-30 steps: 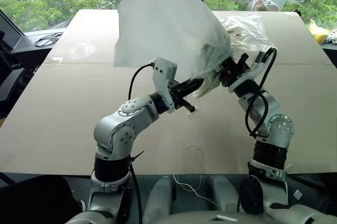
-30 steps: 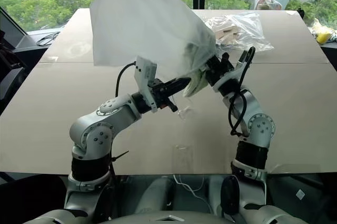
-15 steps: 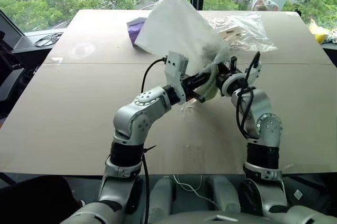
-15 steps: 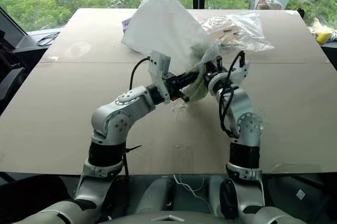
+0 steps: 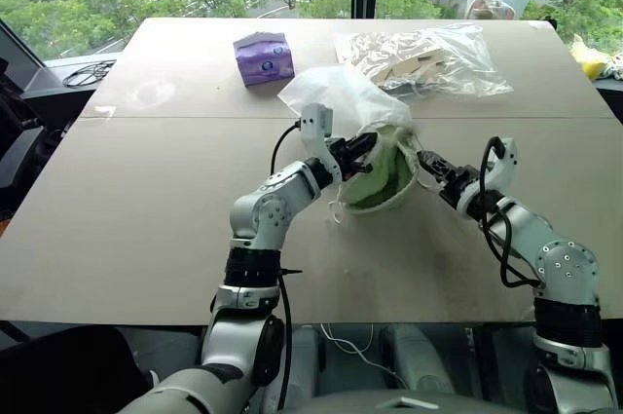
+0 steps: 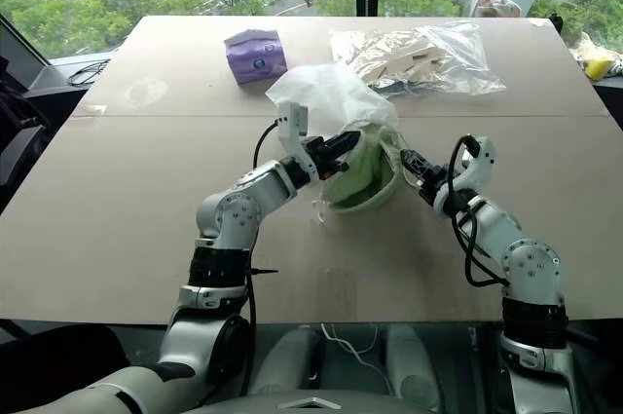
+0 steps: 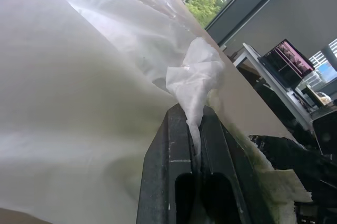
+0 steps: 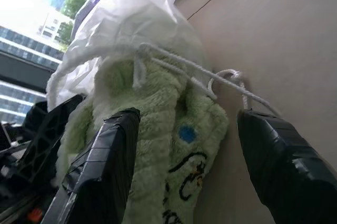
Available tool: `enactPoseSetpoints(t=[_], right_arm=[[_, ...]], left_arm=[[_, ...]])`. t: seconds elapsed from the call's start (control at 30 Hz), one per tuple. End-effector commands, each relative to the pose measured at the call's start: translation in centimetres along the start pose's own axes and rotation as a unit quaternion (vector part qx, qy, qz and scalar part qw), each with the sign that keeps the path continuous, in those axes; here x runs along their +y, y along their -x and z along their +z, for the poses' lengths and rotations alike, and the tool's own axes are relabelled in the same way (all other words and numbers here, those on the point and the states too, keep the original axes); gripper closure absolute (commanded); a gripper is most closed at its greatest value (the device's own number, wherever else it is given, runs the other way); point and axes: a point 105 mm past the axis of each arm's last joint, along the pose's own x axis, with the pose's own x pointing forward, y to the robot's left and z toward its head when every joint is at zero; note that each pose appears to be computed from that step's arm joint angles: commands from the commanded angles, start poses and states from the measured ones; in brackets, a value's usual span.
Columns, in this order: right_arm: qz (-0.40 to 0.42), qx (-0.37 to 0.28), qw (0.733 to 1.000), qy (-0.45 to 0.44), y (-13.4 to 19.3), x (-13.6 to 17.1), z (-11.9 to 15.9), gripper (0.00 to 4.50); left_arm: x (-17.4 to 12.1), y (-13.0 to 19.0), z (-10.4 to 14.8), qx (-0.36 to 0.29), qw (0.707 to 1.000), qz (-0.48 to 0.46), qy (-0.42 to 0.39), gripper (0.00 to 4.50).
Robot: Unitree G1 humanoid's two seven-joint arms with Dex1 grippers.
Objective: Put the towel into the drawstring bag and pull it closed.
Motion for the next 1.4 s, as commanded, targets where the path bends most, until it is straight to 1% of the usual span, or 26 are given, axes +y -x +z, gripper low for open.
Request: enactPoseSetpoints(t=[0.03,0.17,0.27,0.3,0.33,0.4,0.5,0.6,0.67,0.7,0.73,0.77,0.8,0.83,0.9,0.93,0.97,1.0,1.03,1.13,1.2,1.27,1.33,1.4], right_arm=[[0.053,0.042,0.996,0.052,-0.1,2.3,-1.9,1.33],[0.075,0.060,0.991,0.089,-0.6,3.2,-3.0,1.33],[0.071,0.073,0.988,0.113,-1.0,3.1,-3.7,0.53],[0.052,0.077,0.987,0.128,-1.4,2.4,-3.8,0.04],[0.033,0.078,0.986,0.145,-1.7,1.8,-3.9,0.04],[0.024,0.078,0.983,0.163,-2.2,1.4,-4.0,0.04],[0.041,0.056,0.984,0.163,-3.1,2.4,-3.5,0.04],[0.038,0.030,0.983,0.179,-3.7,2.6,-2.8,0.04],[0.036,0.013,0.982,0.183,-4.0,2.6,-2.2,0.57],[0.038,0.010,0.982,0.184,-4.1,2.7,-2.1,0.92],[0.042,0.009,0.982,0.185,-4.2,2.8,-2.0,1.35],[0.048,0.009,0.982,0.184,-4.2,3.1,-2.0,1.91],[0.056,0.008,0.982,0.182,-4.3,3.3,-2.0,2.12],[0.073,0.009,0.982,0.176,-4.3,3.9,-2.0,2.70],[0.102,0.013,0.980,0.169,-4.2,5.0,-2.0,3.24],[0.118,0.017,0.979,0.166,-4.1,5.5,-2.0,3.82],[0.135,0.020,0.977,0.162,-4.0,6.0,-2.0,4.31],[0.151,0.024,0.976,0.157,-3.9,6.5,-2.0,4.31],[0.162,0.027,0.974,0.153,-3.8,6.9,-1.9,4.42],[0.198,0.038,0.970,0.134,-3.5,7.6,-1.8,4.42],[0.278,0.040,0.957,0.070,-2.4,9.4,-1.5,4.42],[0.328,0.041,0.943,0.025,-1.5,10.4,-1.2,4.42],[0.328,0.052,0.943,0.014,-1.5,10.1,-1.4,4.42],[0.294,0.061,0.954,0.017,-2.3,8.7,-1.9,4.42]], left_arm=[[-0.2,0.5,-0.6,0.015,1.000,-0.019,-0.006,4.50],[-0.1,0.9,-1.1,0.027,0.999,-0.023,-0.012,4.50],[0.0,1.1,-1.4,0.034,0.999,-0.023,-0.017,4.50],[0.0,1.1,-1.5,0.035,0.999,-0.023,-0.017,4.50],[0.0,1.1,-1.5,0.036,0.999,-0.023,-0.017,4.50],[-0.1,1.2,-1.7,0.039,0.999,-0.025,-0.019,4.50],[-0.2,1.2,-1.9,0.043,0.998,-0.029,-0.022,4.50],[-0.4,1.3,-2.0,0.046,0.998,-0.033,-0.027,4.50],[-0.5,1.3,-2.0,0.047,0.998,-0.035,-0.028,4.50],[-0.6,1.3,-2.1,0.049,0.998,-0.037,-0.031,4.50],[-0.7,1.3,-2.1,0.051,0.997,-0.041,-0.034,4.50],[-0.8,1.3,-2.2,0.053,0.997,-0.045,-0.038,4.50],[-1.0,1.4,-2.3,0.056,0.996,-0.050,-0.040,4.50],[-1.4,1.4,-2.3,0.060,0.995,-0.061,-0.046,4.50],[-2.1,1.5,-2.4,0.067,0.993,-0.083,-0.053,4.50],[-2.7,1.6,-2.3,0.069,0.991,-0.098,-0.055,4.50],[-3.3,1.8,-2.3,0.072,0.989,-0.118,-0.055,4.50],[-3.9,2.0,-2.3,0.076,0.986,-0.137,-0.056,4.50],[-4.5,2.3,-2.3,0.081,0.983,-0.155,-0.057,4.50],[-5.9,3.1,-2.4,0.093,0.974,-0.199,-0.054,4.50],[-7.0,3.7,-2.5,0.100,0.966,-0.235,-0.050,4.50],[-7.9,4.2,-2.5,0.105,0.958,-0.262,-0.045,4.50],[-8.6,4.7,-2.3,0.107,0.952,-0.284,-0.041,4.50],[-9.2,5.1,-2.2,0.109,0.946,-0.302,-0.036,4.50]])
